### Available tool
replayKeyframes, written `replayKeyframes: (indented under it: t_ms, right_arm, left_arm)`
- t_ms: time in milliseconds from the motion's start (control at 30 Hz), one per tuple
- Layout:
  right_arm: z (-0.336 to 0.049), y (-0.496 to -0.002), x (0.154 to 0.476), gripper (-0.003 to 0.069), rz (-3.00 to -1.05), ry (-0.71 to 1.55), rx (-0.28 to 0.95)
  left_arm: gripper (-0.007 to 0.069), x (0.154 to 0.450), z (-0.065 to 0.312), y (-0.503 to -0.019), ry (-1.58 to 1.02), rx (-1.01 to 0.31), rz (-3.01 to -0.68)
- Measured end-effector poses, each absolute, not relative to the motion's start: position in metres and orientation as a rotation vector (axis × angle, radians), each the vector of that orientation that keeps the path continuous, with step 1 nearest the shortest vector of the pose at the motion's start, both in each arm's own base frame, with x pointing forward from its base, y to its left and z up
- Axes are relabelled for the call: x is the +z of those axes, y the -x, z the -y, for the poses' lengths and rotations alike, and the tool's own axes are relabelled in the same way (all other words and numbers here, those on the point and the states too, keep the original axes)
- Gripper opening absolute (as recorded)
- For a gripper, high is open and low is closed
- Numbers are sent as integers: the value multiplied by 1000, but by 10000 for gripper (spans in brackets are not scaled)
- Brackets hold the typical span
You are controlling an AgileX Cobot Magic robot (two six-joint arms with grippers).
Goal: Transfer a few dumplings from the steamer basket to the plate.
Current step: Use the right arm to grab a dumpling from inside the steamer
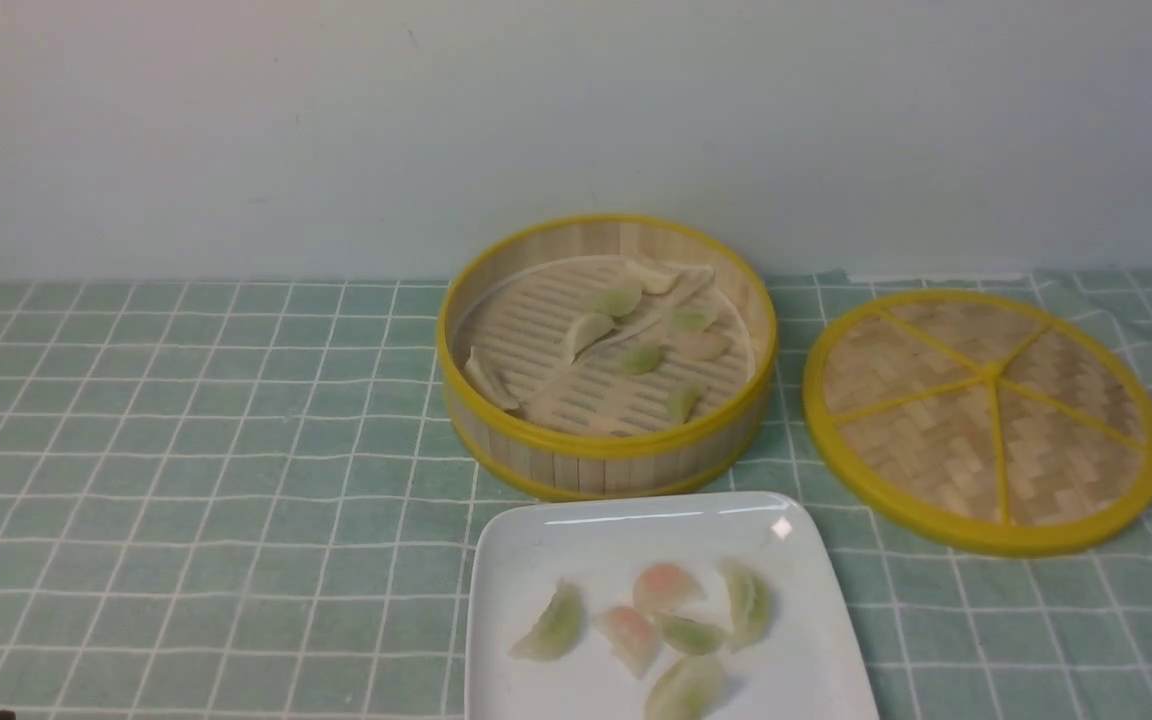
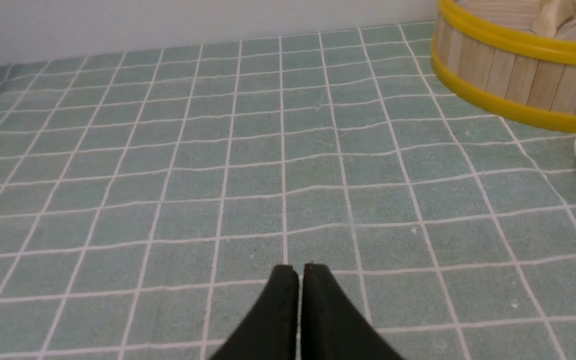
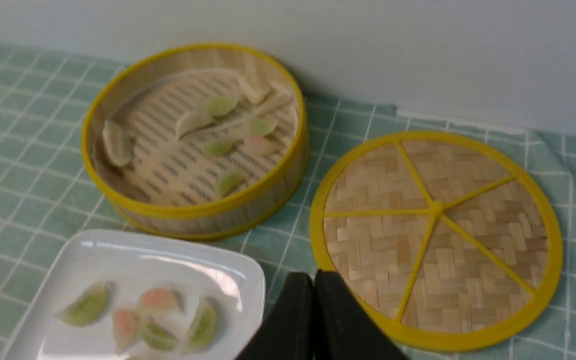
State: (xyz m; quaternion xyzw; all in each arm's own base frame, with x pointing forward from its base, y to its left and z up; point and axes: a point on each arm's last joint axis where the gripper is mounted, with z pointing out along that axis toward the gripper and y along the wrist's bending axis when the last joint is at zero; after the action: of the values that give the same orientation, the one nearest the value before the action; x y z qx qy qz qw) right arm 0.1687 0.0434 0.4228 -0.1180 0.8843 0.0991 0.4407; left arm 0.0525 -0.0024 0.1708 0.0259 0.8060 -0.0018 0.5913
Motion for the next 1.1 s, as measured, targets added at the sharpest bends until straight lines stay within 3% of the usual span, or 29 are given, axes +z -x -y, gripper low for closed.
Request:
replayKeyframes:
  t_ms: [233,433,700,800,967,1100]
  right_arm:
    - [-61,-214,414,-12,-2350,575,286]
    - [-77,-277,417,-12,-2356,722,269]
    - [-140,-328,391,-12,-2313,1059,188]
    - [-158,-347,373,-10,-2326,1136,117]
    - [-188,-392,320,30,-2387,1229,57]
    - [-202,-419,290,109,-2408,1247,58]
  left_arm:
    - [-6,173,3,-53,-49,-14,-1852]
    - [-6,197,4,-57,305,-377,-1560]
    - [-6,229,-11,-51,495,-489,-1154]
    - [-6,251,-8,-47,468,-524,-1148]
    - [-6,320,13,-60,285,-482,-1645]
    - [-6,340,21,-98,155,-403,-2149]
